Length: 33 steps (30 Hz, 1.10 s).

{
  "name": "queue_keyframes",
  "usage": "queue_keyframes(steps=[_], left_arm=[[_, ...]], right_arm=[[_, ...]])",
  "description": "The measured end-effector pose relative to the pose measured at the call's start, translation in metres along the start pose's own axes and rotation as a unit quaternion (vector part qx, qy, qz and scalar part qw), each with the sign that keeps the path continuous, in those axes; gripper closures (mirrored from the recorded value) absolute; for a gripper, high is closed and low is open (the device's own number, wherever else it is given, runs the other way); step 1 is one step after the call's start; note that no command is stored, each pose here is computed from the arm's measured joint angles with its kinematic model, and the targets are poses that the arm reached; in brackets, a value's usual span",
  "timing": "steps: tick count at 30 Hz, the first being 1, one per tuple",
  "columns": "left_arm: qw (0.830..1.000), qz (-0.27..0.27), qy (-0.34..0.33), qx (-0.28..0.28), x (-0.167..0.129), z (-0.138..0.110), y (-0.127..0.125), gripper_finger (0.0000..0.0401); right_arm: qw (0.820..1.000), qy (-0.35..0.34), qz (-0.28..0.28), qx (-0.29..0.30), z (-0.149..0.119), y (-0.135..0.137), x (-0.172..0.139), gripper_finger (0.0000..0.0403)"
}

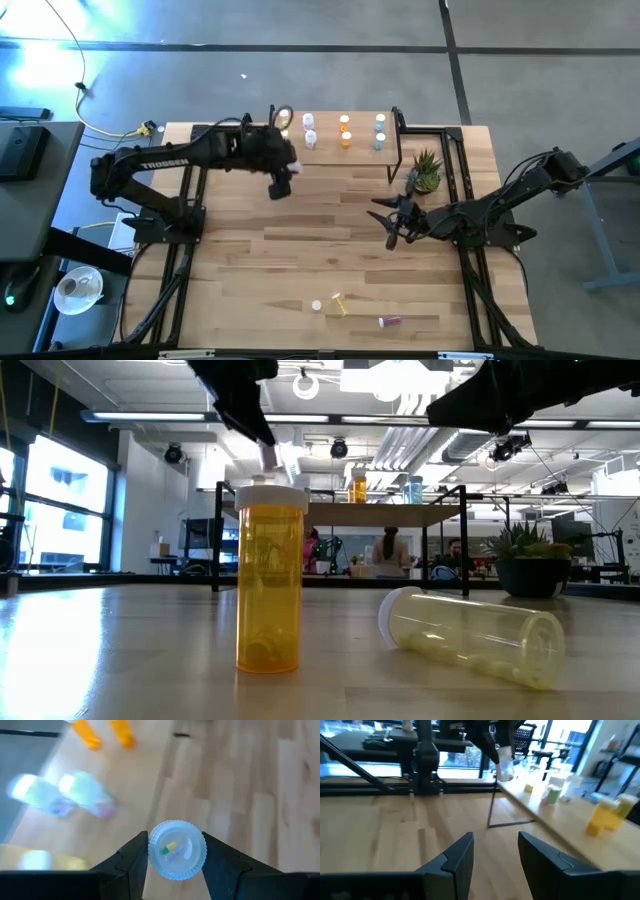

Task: Pick and place medicine bottles onto shelf by color
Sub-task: Put the transparent pill bottle on the shelf aligned with the other transparent pill bottles

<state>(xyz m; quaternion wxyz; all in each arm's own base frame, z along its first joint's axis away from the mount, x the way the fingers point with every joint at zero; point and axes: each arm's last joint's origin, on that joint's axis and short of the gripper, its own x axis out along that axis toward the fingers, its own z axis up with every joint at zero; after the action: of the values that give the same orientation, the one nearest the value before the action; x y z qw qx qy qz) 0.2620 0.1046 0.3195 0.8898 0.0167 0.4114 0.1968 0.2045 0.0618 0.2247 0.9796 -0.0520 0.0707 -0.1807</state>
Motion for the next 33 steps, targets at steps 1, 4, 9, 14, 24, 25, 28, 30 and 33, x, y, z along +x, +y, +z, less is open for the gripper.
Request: queue_keyframes(steps=[1,4,9,14,24,25,28,30,33], left_arm=[[1.000,0.007,-0.005,-0.005,-0.002,0.003,0.004,0.0252],[1.000,0.020,-0.013,-0.017,-0.004,0.010,0.014,0.0252],[0.999,0.032,-0.020,-0.029,0.001,0.025,0.025,0.0252],[0.999,0.035,0.002,-0.033,0.012,0.041,0.034,0.0252],[0.998,0.012,0.050,-0.040,0.038,0.049,0.040,0.0252],[0.998,0.002,0.053,-0.043,0.039,0.049,0.040,0.0252],[0.997,-0.014,0.056,-0.046,0.045,0.048,0.041,0.0252],[0.996,-0.014,0.062,-0.055,0.048,0.046,0.043,0.0252],[0.995,-0.015,0.071,-0.062,0.055,0.045,0.045,0.0252]], right_arm=[[1.000,-0.003,-0.005,-0.008,0.001,0.000,0.000,0.0256],[0.999,-0.011,-0.018,-0.034,0.003,-0.001,0.000,0.0256],[0.997,-0.024,-0.032,-0.059,0.007,-0.002,0.000,0.0256],[0.995,-0.028,-0.054,-0.075,0.009,-0.004,0.000,0.0256],[0.992,-0.015,-0.102,-0.073,0.007,-0.019,0.010,0.0256],[0.992,-0.014,-0.105,-0.073,0.007,-0.021,0.011,0.0256],[0.991,-0.008,-0.112,-0.075,0.006,-0.023,0.012,0.0256],[0.990,-0.006,-0.115,-0.076,0.006,-0.024,0.013,0.0256],[0.990,0.001,-0.117,-0.073,0.004,-0.026,0.014,0.0256]])
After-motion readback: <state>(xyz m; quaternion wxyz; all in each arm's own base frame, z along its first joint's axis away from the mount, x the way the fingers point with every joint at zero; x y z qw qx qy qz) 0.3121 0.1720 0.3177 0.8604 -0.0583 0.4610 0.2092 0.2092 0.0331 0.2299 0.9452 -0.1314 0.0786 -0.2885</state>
